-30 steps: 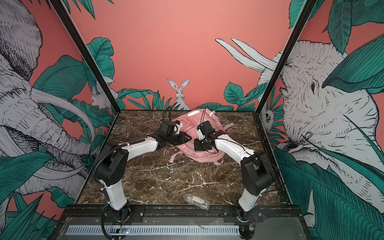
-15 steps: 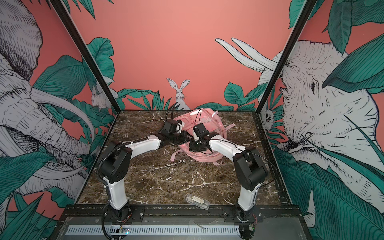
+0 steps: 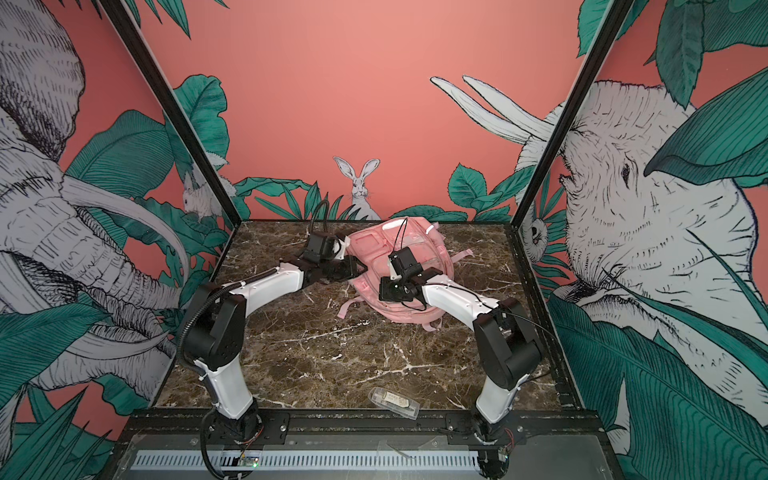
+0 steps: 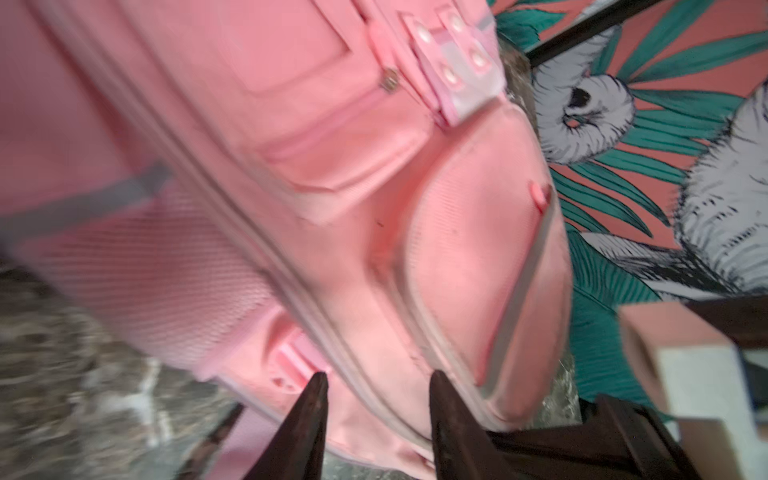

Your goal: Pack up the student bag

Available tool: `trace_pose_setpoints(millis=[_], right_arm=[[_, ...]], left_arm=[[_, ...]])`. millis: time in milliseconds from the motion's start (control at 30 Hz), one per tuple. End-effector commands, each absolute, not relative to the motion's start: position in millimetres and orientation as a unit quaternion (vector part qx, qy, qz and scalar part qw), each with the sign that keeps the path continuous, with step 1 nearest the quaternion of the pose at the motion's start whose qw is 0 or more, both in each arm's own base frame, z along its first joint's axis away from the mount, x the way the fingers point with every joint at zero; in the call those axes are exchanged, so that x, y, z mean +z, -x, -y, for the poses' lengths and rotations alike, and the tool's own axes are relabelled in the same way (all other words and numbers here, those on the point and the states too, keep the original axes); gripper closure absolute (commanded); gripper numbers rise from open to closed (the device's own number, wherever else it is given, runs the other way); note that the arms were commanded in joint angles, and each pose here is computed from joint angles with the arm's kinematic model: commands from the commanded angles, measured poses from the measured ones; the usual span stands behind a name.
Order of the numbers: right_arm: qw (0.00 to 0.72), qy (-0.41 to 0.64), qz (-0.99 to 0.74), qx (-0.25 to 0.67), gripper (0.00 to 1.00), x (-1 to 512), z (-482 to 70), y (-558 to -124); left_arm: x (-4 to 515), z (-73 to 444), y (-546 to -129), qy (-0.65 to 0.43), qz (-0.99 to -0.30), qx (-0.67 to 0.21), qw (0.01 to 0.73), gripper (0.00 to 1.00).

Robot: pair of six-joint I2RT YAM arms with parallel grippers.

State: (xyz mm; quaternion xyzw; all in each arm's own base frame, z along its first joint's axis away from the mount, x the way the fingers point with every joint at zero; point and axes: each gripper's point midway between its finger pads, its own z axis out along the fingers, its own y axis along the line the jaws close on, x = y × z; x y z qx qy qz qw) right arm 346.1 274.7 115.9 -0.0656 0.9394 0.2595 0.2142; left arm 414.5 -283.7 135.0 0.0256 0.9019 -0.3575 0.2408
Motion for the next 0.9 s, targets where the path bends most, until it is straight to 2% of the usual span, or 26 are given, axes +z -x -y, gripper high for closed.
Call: trace_pose_setpoints(millis=[0,133,300,567,733,867], right_arm=[[0.231,0.070,-0.936,0.257,1.00,129,-263,-339],[0.236,0.067,-0.936,0.252,1.00,135,-246,-330],[0.239,0.069,-0.937,0.245,1.00,138,-234,-324],[0.229,0.074,-0.936,0.255,1.00,138,-237,-323],[0.212,0.075,-0.935,0.274,1.00,130,-248,-324],[0.207,0.077,-0.935,0.276,1.00,124,-256,-325]], left_arm=[[137,277,-417,-0.047,-0.913,-0.328,0.239,0.55],[120,272,-426,-0.043,-0.920,-0.310,0.234,0.51],[107,282,-434,-0.033,-0.918,-0.331,0.215,0.49],[82,290,-436,-0.017,-0.920,-0.344,0.189,0.48],[75,296,-433,-0.004,-0.910,-0.373,0.182,0.61],[75,298,-431,0.003,-0.904,-0.388,0.182,0.79]])
